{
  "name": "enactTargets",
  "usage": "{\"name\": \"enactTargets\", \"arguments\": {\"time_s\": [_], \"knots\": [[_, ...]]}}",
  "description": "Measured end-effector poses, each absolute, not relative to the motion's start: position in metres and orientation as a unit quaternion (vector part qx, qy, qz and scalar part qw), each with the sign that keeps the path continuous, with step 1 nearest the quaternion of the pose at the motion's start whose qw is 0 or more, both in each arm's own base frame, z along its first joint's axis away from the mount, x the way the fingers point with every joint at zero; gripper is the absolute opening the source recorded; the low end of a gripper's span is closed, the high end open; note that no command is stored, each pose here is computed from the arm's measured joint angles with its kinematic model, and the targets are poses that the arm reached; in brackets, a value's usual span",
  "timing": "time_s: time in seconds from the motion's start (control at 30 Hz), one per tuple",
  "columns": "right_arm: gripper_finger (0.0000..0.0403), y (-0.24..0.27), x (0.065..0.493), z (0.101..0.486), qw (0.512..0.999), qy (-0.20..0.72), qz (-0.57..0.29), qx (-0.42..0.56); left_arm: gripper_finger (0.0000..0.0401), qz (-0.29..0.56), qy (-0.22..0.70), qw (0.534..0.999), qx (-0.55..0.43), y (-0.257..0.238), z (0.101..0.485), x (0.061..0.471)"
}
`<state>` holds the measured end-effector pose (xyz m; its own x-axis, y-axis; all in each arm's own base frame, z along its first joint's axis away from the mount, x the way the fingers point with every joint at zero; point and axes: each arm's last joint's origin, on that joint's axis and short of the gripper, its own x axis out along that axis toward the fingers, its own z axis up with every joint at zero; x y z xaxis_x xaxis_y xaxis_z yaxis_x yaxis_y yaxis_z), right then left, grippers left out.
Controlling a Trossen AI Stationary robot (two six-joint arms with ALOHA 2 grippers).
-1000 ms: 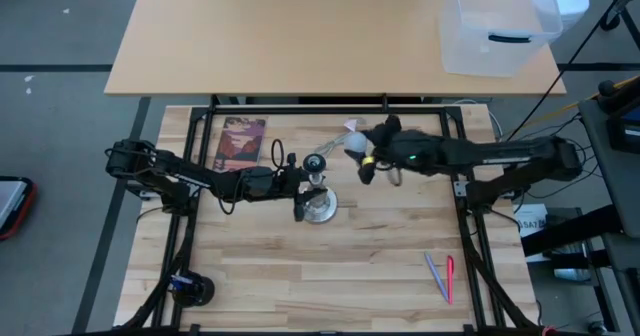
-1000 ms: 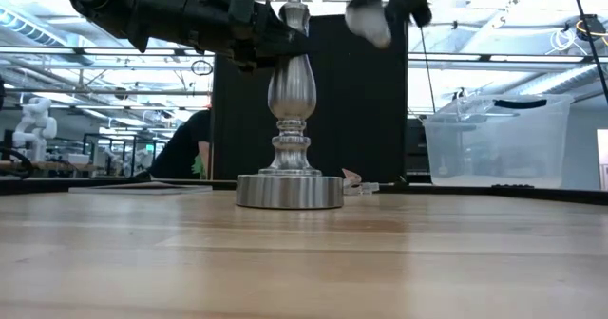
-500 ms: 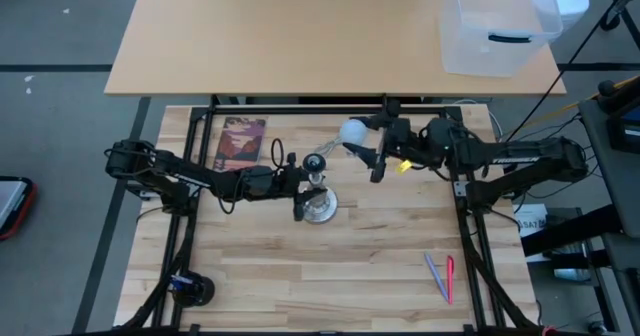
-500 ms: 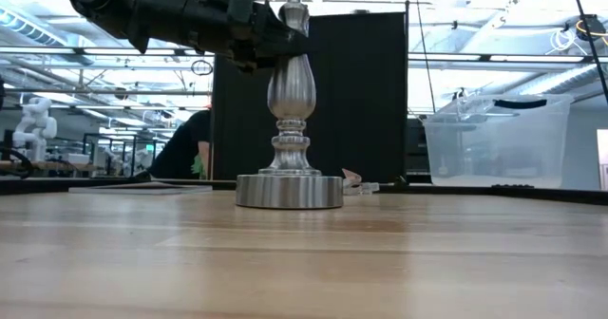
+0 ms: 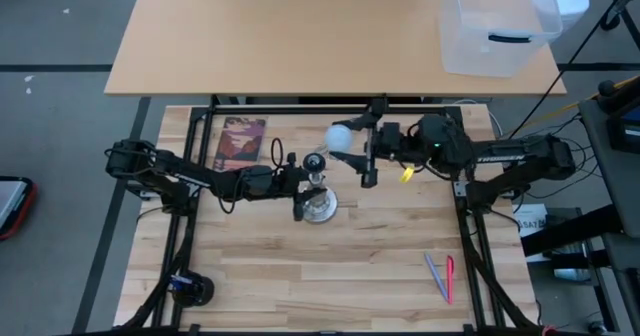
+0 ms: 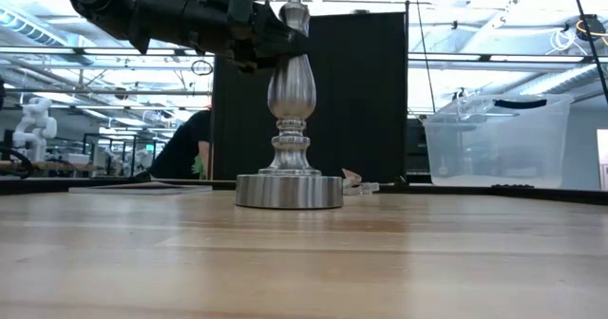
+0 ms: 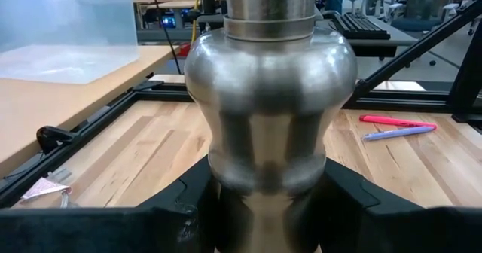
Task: Screw lightbulb
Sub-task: Insert the lightbulb into the silver lamp
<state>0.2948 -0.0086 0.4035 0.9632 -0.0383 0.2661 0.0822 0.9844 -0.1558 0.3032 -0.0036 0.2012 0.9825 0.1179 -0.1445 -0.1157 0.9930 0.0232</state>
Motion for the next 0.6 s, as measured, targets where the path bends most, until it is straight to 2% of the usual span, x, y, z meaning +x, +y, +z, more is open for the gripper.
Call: {"name": "enactTargets", "arguments": {"time_s": [0.2, 0.6], "knots": [[0.0276, -0.008, 0.319, 0.415, 0.989, -0.11, -0.015, -0.1, 0.0158, 0.058, 0.072, 0.996, 0.008, -0.004, 0.201, 0.303], [0.0277, -0.007, 0.348, 0.406, 0.986, -0.089, 0.005, -0.138, 0.0158, 0.058, 0.075, 0.995, 0.007, -0.004, 0.201, 0.303]]}}
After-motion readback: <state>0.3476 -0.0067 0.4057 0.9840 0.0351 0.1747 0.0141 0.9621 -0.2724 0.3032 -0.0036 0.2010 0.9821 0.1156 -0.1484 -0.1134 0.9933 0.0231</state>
